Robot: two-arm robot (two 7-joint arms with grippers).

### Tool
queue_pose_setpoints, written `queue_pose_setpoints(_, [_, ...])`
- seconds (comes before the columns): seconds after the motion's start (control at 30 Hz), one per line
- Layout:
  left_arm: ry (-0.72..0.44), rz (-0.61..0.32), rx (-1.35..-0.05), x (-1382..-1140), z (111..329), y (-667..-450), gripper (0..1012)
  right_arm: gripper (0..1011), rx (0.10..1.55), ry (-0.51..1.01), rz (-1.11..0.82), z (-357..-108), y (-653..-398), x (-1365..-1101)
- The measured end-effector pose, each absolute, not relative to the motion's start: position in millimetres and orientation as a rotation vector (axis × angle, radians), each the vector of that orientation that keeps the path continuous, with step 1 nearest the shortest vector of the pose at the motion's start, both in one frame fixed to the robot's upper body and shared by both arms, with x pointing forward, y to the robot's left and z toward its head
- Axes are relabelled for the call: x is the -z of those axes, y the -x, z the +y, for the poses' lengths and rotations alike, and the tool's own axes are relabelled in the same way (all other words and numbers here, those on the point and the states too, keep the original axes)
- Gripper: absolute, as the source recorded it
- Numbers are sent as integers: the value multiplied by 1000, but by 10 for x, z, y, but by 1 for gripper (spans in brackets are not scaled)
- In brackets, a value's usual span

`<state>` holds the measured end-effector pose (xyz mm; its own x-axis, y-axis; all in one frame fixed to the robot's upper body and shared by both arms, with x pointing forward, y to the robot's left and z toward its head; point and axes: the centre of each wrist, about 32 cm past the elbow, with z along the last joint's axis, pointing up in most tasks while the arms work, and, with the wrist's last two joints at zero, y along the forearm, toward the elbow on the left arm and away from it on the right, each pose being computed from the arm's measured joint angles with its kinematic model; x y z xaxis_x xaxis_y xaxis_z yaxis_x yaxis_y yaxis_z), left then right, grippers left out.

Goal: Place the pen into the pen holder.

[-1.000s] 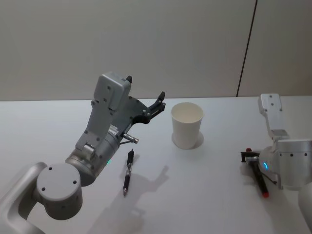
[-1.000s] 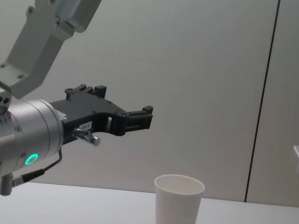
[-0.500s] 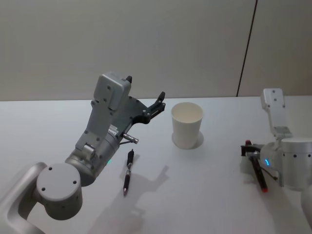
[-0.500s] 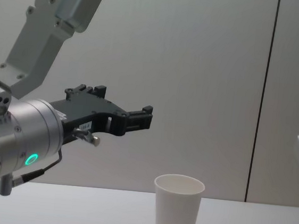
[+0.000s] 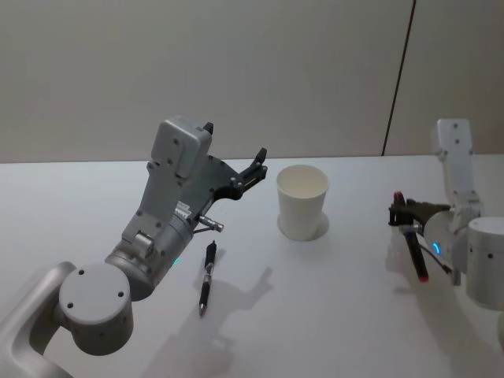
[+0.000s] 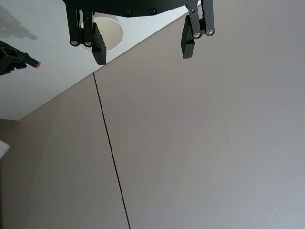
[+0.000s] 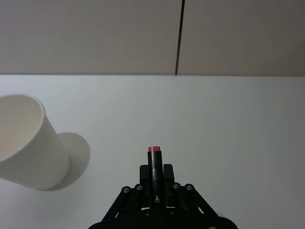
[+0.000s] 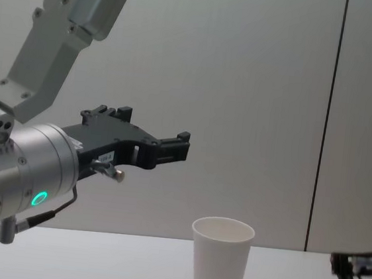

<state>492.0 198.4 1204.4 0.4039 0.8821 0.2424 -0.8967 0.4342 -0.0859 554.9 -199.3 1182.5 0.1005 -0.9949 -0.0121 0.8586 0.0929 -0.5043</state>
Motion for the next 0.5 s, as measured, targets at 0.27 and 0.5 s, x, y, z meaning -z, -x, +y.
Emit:
queue_pose_setpoints(0.27, [-61,-268,-1124,-12044,1984,-4920,1000,158,1413,320,317,-2001,-5503,-11899])
queue_pose_setpoints(0.5, [-61,-268,-1124,-12044,1984,-4920,1000,158,1384,202,240,-1992,-5484,-11977])
